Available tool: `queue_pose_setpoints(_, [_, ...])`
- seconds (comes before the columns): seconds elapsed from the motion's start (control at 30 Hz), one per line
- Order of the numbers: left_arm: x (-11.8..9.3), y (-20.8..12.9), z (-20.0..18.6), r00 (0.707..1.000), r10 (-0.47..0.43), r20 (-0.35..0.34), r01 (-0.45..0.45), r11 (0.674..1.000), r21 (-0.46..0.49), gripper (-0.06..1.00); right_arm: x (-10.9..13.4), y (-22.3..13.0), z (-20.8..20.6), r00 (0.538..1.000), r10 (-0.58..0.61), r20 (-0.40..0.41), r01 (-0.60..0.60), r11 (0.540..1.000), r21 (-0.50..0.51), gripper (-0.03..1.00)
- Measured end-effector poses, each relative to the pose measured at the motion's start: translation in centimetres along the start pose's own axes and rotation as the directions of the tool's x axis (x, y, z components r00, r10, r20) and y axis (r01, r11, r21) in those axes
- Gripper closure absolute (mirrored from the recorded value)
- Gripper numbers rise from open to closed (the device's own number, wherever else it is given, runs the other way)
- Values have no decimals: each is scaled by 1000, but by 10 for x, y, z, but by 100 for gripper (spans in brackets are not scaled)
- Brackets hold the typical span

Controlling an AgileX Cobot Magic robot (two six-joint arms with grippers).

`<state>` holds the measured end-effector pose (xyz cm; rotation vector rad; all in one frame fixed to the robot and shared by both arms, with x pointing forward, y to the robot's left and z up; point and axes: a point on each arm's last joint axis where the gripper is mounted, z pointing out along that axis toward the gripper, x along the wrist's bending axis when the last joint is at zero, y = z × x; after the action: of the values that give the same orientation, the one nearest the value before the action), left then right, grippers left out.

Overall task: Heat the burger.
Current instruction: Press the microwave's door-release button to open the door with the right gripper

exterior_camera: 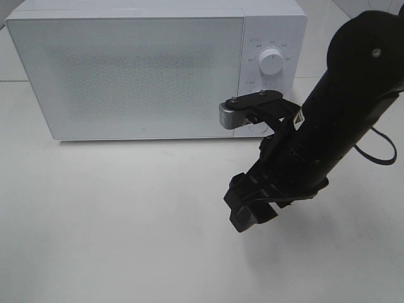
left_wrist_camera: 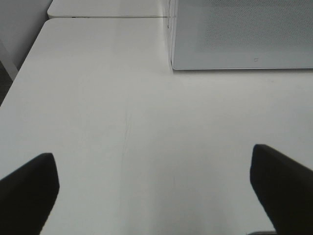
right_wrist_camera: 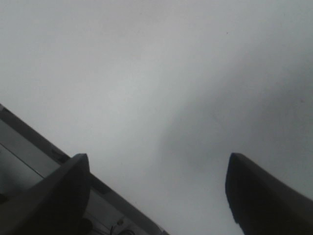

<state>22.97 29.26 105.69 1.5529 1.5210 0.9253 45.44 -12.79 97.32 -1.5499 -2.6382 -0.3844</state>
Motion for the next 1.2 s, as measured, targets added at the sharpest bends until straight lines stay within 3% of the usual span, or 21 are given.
queue_pose_setpoints(0.23, [0,0,0,1000,0,0,0,1000,0,-4,4,-12,-42,999,-34,6,35,995,-97,22])
queue_pose_setpoints(0.3, [0,0,0,1000,0,0,0,1000,0,-4,6,-21,-72,999,-42,9,43,979,-199,22])
queue_pose_setpoints(0.5, [0,0,0,1000,0,0,0,1000,0,-4,9,-43,-111,997,-72,12,72,949,-308,22])
queue_pose_setpoints(0.8, [0,0,0,1000,0,0,0,1000,0,-4,7,-77,-140,997,-81,11,79,919,-387,22])
queue_pose_setpoints(1.0, [0,0,0,1000,0,0,0,1000,0,-4,-17,-103,-144,997,68,32,-50,915,-399,22])
queue_pose_setpoints(1.2, [0,0,0,1000,0,0,0,1000,0,-4,-30,-138,-154,980,192,60,-139,863,-485,22])
